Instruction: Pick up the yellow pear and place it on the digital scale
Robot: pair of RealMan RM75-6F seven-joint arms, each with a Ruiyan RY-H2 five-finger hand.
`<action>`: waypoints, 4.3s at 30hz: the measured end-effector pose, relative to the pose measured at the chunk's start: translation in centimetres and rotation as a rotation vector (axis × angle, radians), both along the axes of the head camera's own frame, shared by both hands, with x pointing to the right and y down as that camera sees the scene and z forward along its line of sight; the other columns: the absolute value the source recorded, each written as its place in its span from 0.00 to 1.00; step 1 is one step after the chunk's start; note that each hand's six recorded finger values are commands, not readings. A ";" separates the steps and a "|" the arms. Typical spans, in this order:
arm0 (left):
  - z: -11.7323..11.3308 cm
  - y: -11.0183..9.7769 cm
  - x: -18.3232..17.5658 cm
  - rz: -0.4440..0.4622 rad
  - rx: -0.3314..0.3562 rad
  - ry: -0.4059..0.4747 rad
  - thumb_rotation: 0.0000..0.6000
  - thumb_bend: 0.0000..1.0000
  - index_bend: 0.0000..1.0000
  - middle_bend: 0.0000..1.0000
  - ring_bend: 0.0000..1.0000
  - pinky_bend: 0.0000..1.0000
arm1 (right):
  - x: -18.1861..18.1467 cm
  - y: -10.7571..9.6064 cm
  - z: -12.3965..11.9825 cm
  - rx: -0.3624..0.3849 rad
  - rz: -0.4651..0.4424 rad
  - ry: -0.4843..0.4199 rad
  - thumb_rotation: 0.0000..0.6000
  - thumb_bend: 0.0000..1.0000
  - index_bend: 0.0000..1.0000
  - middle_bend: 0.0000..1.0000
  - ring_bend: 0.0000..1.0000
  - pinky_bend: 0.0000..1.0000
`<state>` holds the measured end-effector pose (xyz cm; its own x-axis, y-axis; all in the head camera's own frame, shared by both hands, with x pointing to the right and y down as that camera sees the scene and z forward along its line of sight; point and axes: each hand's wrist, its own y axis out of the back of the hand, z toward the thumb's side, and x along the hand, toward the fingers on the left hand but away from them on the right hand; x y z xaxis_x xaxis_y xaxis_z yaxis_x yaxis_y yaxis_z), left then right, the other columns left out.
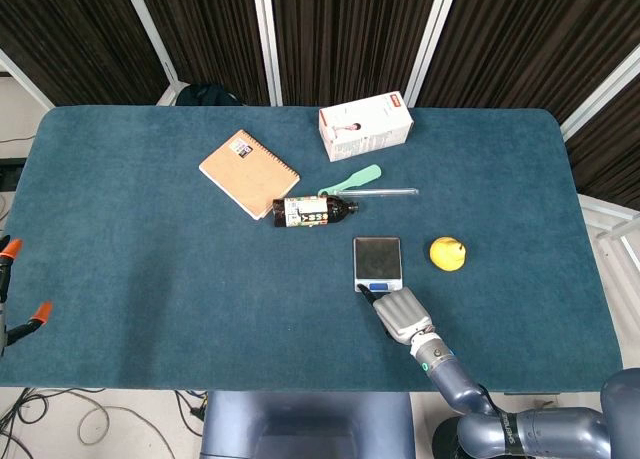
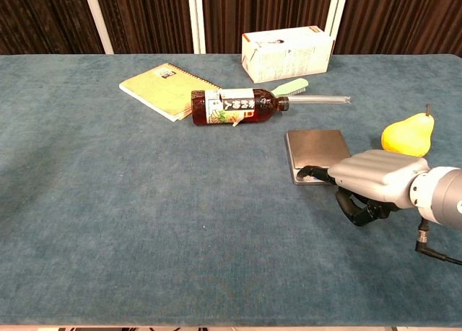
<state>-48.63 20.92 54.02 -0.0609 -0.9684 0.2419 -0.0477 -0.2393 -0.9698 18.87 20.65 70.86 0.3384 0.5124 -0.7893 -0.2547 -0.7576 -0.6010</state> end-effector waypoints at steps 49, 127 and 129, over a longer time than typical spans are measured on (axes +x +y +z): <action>0.0 0.1 0.1 0.000 0.001 -0.002 1.00 0.19 0.09 0.05 0.00 0.08 | 7.5 -12.2 -4.9 0.272 0.288 -0.002 1.00 0.44 0.00 0.07 0.00 0.02; 0.3 0.2 0.3 0.000 -0.022 0.005 1.00 0.19 0.09 0.05 0.00 0.07 | 13.1 -9.3 2.5 0.118 0.659 -0.139 1.00 0.42 0.15 0.16 0.22 0.35; 0.3 0.2 0.3 -0.001 -0.023 0.005 1.00 0.19 0.09 0.05 0.00 0.07 | 13.0 -9.3 2.6 0.123 0.645 -0.125 1.00 0.42 0.18 0.19 0.26 0.40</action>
<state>-48.31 21.13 54.32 -0.0606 -0.9625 0.2644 -0.0524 -0.2615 -0.9638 31.90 11.31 73.50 0.0188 0.7267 -0.6867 0.3033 -0.6586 -0.6886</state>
